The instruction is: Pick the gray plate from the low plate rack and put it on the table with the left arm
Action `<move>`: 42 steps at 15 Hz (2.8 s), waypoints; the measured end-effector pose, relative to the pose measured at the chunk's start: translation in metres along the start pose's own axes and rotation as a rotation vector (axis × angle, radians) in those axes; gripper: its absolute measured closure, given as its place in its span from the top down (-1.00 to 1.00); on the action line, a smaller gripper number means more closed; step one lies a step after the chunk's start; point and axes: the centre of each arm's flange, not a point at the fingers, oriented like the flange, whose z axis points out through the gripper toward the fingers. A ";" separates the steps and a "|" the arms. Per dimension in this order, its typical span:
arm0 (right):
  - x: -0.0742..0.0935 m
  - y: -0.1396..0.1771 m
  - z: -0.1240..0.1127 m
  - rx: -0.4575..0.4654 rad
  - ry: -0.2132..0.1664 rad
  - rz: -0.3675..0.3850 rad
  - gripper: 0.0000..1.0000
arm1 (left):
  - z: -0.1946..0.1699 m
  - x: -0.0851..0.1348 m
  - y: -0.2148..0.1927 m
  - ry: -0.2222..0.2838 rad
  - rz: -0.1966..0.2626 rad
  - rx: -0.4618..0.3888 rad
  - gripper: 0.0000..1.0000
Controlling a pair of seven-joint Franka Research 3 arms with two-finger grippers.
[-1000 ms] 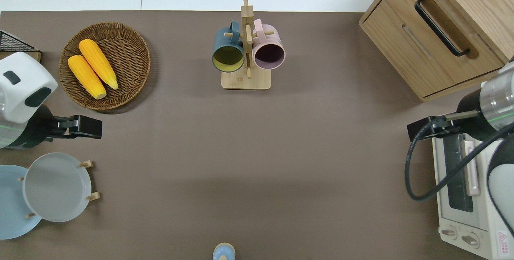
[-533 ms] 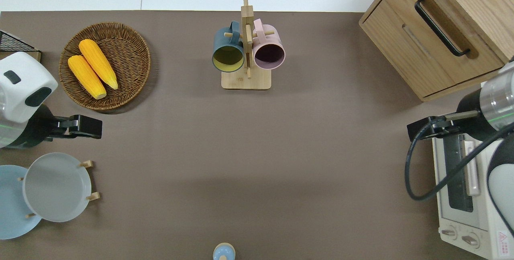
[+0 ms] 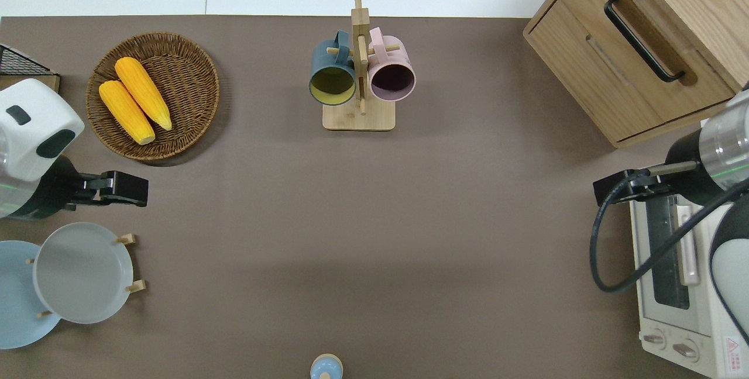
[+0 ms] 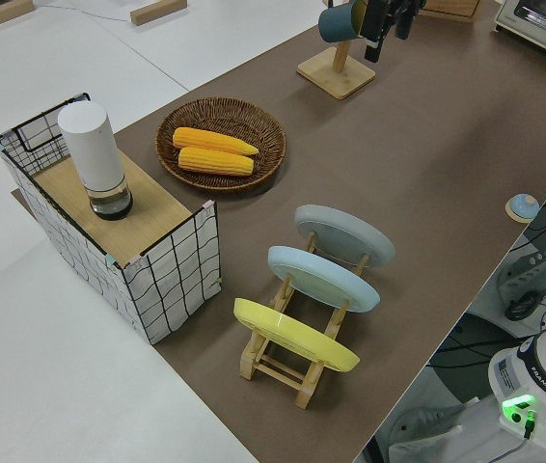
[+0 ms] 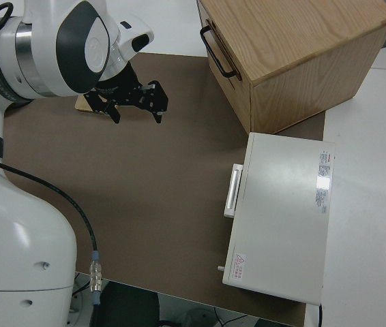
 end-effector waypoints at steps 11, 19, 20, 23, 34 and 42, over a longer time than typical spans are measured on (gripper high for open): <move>0.000 0.000 0.000 0.000 0.000 0.000 0.97 | 0.010 -0.039 -0.001 -0.048 -0.006 0.023 0.99; 0.000 0.000 0.000 0.000 0.000 0.000 0.97 | 0.034 -0.076 -0.016 -0.034 -0.041 0.018 0.99; 0.000 0.000 0.000 0.000 0.000 0.000 0.97 | 0.035 -0.077 -0.019 -0.031 -0.048 0.016 0.99; 0.000 0.000 0.000 0.000 0.000 0.000 0.97 | 0.037 -0.078 -0.036 -0.022 -0.077 0.003 0.99; 0.000 0.000 0.000 0.000 0.000 0.000 0.97 | 0.060 -0.073 -0.114 0.014 -0.174 0.092 0.99; 0.000 0.000 0.000 0.000 0.000 0.000 0.97 | 0.107 -0.075 -0.145 0.018 -0.204 0.138 0.99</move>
